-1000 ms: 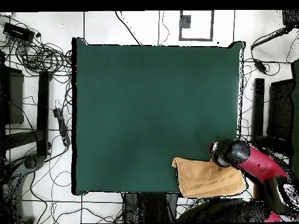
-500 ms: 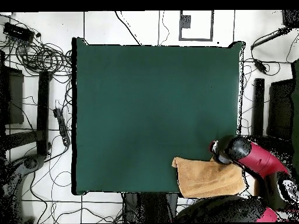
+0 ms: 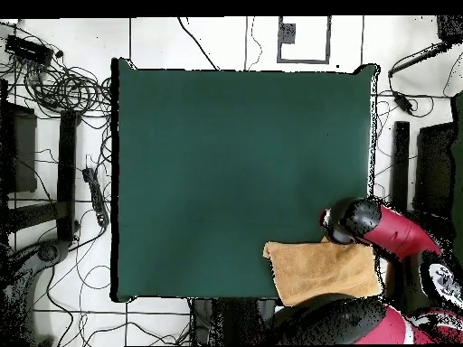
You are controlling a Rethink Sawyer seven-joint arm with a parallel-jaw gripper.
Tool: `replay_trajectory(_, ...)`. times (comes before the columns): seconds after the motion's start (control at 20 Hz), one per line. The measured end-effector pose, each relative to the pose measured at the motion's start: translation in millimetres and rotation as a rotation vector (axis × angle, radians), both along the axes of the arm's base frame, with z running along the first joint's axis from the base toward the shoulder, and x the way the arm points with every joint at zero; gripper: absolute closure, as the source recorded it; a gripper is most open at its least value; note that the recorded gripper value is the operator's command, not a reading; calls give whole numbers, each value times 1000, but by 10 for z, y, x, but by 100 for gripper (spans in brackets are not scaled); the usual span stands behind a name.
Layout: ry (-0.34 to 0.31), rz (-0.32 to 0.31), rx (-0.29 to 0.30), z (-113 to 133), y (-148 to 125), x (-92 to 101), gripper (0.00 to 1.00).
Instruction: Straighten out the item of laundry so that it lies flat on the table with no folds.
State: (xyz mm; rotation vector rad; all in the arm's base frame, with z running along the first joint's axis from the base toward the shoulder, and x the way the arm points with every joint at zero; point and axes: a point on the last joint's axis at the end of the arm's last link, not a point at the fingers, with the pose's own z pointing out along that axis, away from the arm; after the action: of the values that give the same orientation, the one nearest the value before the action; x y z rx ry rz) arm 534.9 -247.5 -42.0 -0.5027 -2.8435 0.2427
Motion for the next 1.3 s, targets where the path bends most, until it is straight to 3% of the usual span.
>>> replay_trajectory(0.3, -39, 6, 3, 104, 226, 275, 100)
replay_trajectory(0.9, -175, -4, 9, 762, 740, 930, 100)
replay_trajectory(1.3, -217, -7, 25, 946, 1031, 1148, 100)
